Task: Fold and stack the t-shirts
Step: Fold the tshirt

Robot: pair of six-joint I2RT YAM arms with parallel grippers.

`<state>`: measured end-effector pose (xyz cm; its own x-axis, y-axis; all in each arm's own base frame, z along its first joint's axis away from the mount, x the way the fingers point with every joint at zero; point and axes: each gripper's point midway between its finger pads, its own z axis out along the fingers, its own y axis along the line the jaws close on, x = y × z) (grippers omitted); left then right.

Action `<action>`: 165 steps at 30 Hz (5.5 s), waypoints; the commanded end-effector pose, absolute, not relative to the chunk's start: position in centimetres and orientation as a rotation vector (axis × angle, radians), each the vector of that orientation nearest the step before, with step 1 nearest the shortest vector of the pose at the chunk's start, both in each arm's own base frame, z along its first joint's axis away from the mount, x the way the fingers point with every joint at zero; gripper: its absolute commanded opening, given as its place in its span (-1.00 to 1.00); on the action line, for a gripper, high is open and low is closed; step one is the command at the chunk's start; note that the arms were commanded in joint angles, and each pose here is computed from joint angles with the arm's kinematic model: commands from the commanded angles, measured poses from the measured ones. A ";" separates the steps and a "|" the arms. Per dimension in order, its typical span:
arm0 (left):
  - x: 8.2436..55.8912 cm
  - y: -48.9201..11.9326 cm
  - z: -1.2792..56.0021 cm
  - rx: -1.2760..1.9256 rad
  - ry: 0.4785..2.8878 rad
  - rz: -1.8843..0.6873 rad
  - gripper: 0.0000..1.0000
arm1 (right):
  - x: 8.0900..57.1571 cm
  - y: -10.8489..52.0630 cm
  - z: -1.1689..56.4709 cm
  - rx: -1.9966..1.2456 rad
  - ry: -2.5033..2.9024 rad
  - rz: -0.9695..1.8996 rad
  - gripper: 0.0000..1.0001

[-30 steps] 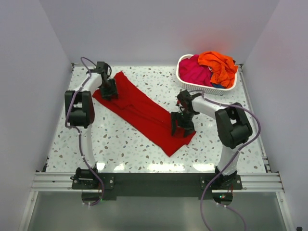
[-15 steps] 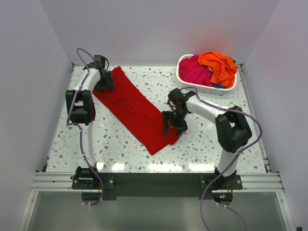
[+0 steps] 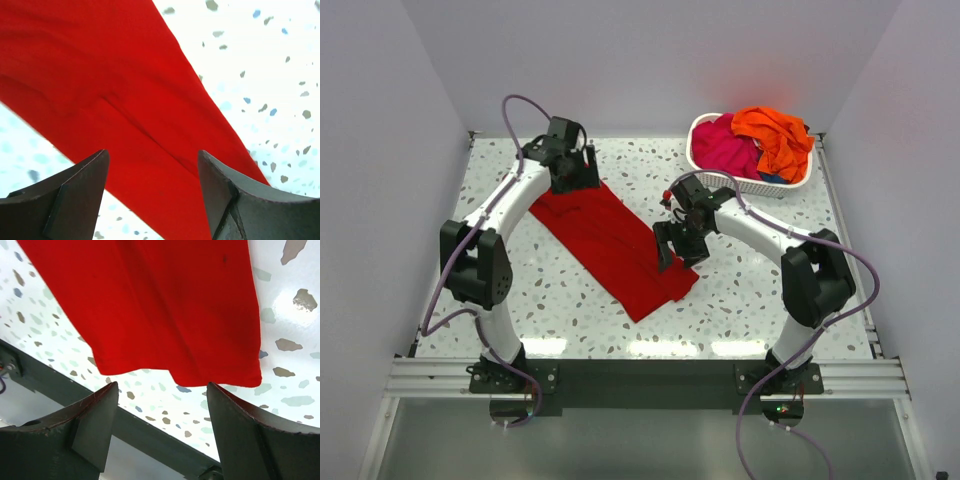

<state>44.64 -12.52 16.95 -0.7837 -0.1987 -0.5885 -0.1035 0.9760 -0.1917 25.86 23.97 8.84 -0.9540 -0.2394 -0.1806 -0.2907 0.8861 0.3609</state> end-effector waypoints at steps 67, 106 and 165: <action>15.4 -18.0 6.2 -0.423 2.679 -0.480 0.58 | 18.6 23.6 7.7 -0.494 2.932 0.455 0.51; 8.4 -20.1 1.6 -0.463 2.806 -0.397 0.06 | 16.7 25.2 2.6 -0.493 3.055 0.690 0.02; 7.4 -21.4 11.7 -0.709 2.504 -0.735 -1.00 | 19.4 27.3 12.3 -0.502 2.993 0.612 -1.00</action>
<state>5.81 -23.13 11.44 -0.8473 -0.4851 -0.2161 -0.2955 0.7687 -0.5672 17.42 26.22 11.98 -0.9421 -0.3246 -0.0845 -0.3309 0.8586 0.3916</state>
